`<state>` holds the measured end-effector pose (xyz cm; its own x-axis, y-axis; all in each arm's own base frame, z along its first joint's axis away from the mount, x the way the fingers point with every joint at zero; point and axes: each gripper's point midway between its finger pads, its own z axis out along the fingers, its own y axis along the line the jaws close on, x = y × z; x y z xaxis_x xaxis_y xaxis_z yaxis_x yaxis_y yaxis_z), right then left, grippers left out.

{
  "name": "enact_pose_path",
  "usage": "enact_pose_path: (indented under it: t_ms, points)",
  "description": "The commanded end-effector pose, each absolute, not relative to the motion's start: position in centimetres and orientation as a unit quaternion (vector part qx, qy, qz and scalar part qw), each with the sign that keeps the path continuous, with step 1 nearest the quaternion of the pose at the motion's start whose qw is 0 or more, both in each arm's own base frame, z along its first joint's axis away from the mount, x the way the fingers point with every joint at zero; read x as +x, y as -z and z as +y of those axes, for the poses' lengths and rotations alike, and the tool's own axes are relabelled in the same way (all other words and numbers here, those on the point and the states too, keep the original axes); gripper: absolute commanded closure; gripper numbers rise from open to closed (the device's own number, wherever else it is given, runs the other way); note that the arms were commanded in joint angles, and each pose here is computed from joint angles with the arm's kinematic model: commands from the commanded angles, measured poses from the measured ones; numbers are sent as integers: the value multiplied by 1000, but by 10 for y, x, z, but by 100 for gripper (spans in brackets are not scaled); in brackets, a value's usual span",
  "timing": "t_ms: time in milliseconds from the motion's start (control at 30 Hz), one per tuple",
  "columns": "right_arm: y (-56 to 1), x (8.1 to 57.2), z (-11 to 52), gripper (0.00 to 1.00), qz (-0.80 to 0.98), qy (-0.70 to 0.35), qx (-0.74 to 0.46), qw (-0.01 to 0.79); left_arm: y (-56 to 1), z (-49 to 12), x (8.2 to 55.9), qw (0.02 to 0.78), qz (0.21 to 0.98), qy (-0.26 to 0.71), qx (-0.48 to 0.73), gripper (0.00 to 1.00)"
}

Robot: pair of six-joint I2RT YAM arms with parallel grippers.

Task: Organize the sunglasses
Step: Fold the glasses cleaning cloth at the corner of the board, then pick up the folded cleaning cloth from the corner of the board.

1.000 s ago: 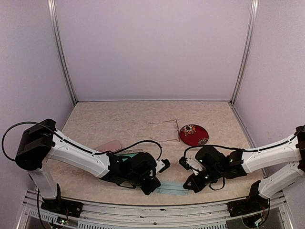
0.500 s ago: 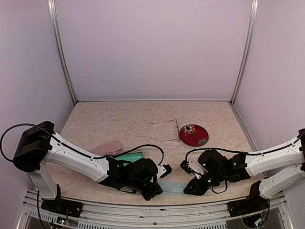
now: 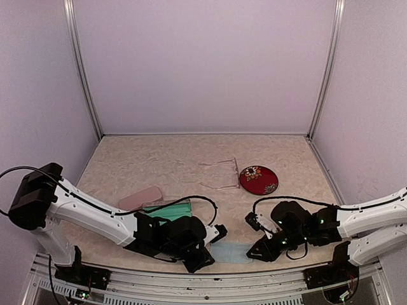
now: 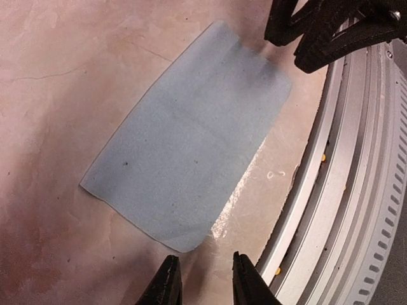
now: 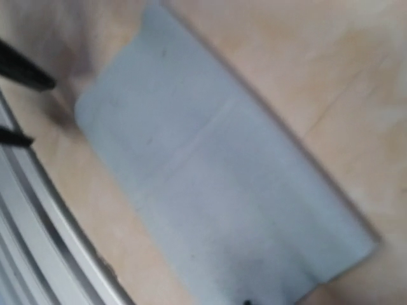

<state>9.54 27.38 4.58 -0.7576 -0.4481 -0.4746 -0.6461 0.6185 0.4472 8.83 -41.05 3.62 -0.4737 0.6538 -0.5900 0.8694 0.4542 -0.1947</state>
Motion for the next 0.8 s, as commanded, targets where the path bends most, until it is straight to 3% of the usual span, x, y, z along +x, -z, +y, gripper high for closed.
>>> enact_pose_path:
  t_ms: [0, 300, 767]
  points:
    - [-53, 118, 264, 71, 904, -274, -260, 199, -53, -413, 99, 247, 819, 248, 454, 70]
    - [-42, 154, 255, 67, 922, -259, -215, 192, -42, -418, 153, 243, 839, 243, 421, 64]
    - [-23, 151, 265, 66, 914, -287, -240, 154, -20, -425, 157, 191, 839, 267, 434, 59]
